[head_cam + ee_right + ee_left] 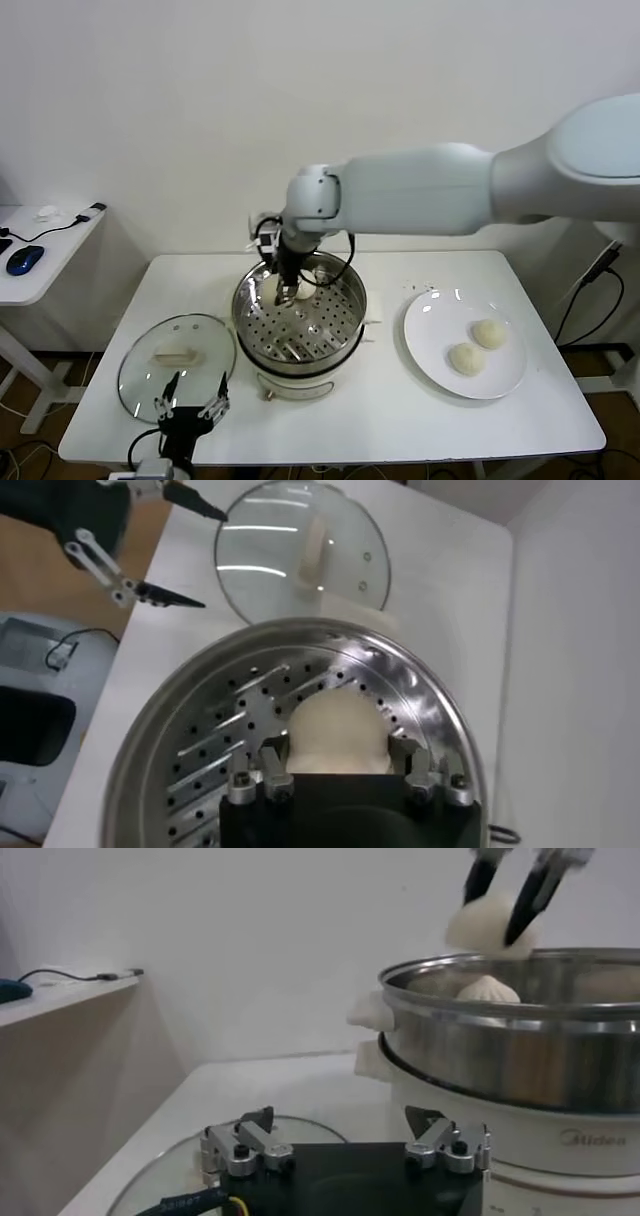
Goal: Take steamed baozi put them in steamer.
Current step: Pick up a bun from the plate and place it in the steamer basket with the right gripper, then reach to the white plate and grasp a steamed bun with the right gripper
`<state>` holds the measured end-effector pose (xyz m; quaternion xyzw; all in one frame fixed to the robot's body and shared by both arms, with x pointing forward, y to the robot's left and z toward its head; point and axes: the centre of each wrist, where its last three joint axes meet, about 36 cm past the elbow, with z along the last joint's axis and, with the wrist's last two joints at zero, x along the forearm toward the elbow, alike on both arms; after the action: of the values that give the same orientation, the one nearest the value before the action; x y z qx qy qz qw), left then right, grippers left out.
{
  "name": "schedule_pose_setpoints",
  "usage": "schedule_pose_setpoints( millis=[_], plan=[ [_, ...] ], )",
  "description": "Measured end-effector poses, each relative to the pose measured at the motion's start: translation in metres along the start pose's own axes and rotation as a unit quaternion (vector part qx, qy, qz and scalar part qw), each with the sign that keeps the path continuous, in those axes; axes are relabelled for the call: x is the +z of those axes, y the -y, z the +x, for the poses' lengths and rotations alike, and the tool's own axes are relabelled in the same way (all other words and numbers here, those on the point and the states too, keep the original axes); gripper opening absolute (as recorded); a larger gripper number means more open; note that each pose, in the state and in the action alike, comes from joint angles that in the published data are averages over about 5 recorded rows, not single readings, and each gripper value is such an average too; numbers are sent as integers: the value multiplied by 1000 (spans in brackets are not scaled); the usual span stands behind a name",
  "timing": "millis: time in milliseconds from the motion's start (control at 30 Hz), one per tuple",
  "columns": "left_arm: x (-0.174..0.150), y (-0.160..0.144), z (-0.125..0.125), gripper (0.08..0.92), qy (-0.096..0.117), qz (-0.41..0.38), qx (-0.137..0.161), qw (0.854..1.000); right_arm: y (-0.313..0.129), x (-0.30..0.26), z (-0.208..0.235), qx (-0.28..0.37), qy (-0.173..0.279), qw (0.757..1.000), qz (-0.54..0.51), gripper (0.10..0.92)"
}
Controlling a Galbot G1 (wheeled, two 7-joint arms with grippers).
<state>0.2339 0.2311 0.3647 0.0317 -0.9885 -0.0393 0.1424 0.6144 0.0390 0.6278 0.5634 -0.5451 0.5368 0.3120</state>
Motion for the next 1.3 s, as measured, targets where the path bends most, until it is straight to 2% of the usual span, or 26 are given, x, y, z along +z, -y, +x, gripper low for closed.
schedule_pose_setpoints(
  millis=[233, 433, 600, 767, 900, 1067, 1300],
  plan=[
    [1, 0, -1, 823, 0, 0, 0, 1000, -2, -12, -38, 2, -10, 1000, 3, 668],
    [1, 0, -1, 823, 0, 1, -1, 1000, 0, -15, -49, 5, -13, 1000, 7, 754],
    [2, 0, 1, 823, 0, 1, -1, 1000, 2, -13, -46, -2, -5, 1000, 13, 817],
    [-1, 0, 3, 823, 1, 1, -1, 1000, 11, 5, -21, -10, 0, 1000, 23, 822],
    [-3, 1, 4, 823, 4, 2, 1, 1000, 21, 38, 16, -19, -2, 999, 30, 823],
    [-6, 1, 5, 823, 7, 1, 0, 1000, 23, 109, 73, -26, -15, 999, 17, 823],
    [-7, -2, 4, 823, 7, -1, -3, 1000, -13, 232, 113, -35, -43, 998, -27, 823]
  ],
)
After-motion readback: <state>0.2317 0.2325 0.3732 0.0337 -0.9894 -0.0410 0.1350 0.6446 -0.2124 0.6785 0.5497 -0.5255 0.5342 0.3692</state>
